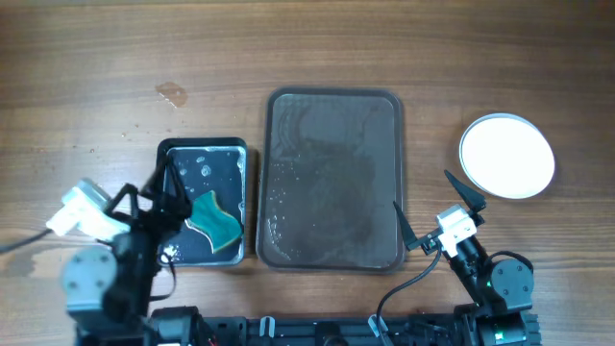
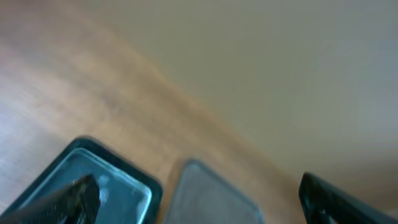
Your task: Clean dirty plates on tray and stack at the side
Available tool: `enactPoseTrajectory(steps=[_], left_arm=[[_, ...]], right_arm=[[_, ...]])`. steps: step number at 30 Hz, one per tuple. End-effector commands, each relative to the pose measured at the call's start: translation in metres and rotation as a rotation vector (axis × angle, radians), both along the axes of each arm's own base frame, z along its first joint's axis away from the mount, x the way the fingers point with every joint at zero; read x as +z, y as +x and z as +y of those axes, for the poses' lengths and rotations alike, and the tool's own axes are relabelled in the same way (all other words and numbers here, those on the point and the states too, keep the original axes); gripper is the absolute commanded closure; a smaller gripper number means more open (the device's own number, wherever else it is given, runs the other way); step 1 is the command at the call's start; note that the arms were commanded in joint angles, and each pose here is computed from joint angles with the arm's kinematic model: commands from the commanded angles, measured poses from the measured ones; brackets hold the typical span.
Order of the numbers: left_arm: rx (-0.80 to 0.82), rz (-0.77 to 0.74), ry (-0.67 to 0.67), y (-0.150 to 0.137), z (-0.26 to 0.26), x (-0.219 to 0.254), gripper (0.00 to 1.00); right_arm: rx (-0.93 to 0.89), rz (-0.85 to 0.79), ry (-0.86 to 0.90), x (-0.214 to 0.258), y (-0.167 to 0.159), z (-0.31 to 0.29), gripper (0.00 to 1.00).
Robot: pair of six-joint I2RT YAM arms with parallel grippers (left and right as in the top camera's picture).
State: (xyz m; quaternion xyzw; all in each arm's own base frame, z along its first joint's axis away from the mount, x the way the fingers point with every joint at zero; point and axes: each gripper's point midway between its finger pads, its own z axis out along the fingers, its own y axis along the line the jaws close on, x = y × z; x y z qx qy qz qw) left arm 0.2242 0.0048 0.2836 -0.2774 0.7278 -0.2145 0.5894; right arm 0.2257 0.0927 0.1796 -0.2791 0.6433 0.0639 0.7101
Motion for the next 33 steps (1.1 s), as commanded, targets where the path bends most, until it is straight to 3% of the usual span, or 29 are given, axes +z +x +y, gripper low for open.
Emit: enactPoseTrajectory(steps=[1, 5, 14, 33], left_arm=[[-0.028, -0.086, 0.041, 0.001, -0.004, -0.035, 0.0], [-0.068, -0.208, 0.096, 0.002, -0.01, -0.054, 0.0], [-0.095, -0.108, 0.104, 0.019, -0.016, -0.128, 0.0], [-0.116, -0.149, 0.104, 0.021, -0.021, -0.126, 0.0]], right_arm=[[-0.001, -0.012, 0.001, 0.002, 0.0, 0.0, 0.0], [-0.002, -0.012, 0.001, 0.002, 0.0, 0.0, 0.0], [-0.002, -0.012, 0.001, 0.002, 0.0, 0.0, 0.0], [-0.002, -0.012, 0.001, 0.002, 0.0, 0.0, 0.0]])
